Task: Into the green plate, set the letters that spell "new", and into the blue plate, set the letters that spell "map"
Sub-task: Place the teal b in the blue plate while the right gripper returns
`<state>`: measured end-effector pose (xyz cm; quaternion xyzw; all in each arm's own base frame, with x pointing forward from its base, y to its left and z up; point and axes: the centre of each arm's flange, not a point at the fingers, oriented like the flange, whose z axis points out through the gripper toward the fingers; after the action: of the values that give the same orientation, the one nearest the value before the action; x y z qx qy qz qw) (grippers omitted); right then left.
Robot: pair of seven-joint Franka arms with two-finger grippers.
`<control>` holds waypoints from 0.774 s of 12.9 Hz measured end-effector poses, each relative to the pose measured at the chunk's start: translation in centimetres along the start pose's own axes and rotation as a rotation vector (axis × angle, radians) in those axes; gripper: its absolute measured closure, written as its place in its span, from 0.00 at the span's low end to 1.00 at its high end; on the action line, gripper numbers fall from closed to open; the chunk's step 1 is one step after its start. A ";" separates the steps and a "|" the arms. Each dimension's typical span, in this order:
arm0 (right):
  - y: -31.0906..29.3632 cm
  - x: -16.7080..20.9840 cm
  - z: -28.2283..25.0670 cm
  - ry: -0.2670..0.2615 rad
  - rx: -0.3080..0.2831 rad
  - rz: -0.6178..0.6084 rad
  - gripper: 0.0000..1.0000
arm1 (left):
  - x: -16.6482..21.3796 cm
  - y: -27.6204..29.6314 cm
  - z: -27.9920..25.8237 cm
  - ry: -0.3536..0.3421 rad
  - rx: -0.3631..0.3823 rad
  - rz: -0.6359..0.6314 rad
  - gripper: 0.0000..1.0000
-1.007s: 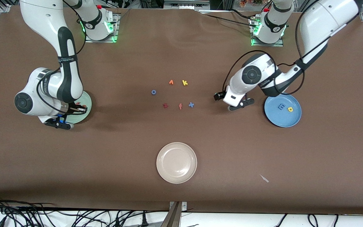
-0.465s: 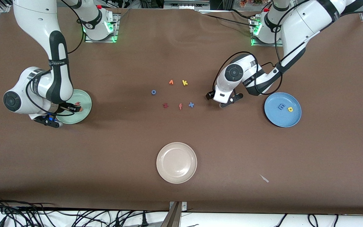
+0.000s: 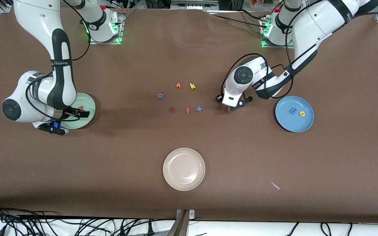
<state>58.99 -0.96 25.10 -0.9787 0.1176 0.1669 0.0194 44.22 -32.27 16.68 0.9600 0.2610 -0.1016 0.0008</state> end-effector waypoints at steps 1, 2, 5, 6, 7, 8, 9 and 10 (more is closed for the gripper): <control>0.0 0.0 0.0 -0.002 0.000 0.000 0.00 | 0.0 0.1 -0.1 0.001 -0.007 0.000 0.42; -0.1 0.0 0.1 -0.003 0.000 -0.002 0.00 | 0.0 0.1 -0.1 0.001 -0.011 0.000 0.51; -1.1 -0.3 0.2 -0.005 -0.005 -0.019 0.00 | 0.1 0.1 -0.1 0.001 -0.012 -0.002 0.55; -1.6 -0.4 0.2 -0.006 -0.008 -0.026 0.00 | 0.1 0.1 -0.1 0.001 -0.012 -0.002 0.55; -1.9 -0.5 0.3 -0.005 -0.010 -0.032 0.00 | 0.2 0.1 -0.1 0.001 -0.012 -0.003 0.55; -2.1 -0.5 0.3 -0.005 -0.011 -0.035 0.00 | 0.2 0.1 -0.1 0.003 -0.011 -0.001 0.55; -2.2 -0.5 0.2 -0.003 -0.011 -0.037 0.00 | 0.2 0.1 -0.1 0.004 -0.011 0.000 0.54; -2.4 -0.4 -0.1 -0.003 -0.010 -0.040 0.00 | 0.2 0.1 -0.1 0.004 -0.011 0.000 0.54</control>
<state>59.17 1.46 25.33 -0.9808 0.0970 0.1683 0.0181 44.42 -32.22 16.74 0.9601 0.2617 -0.0984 0.0057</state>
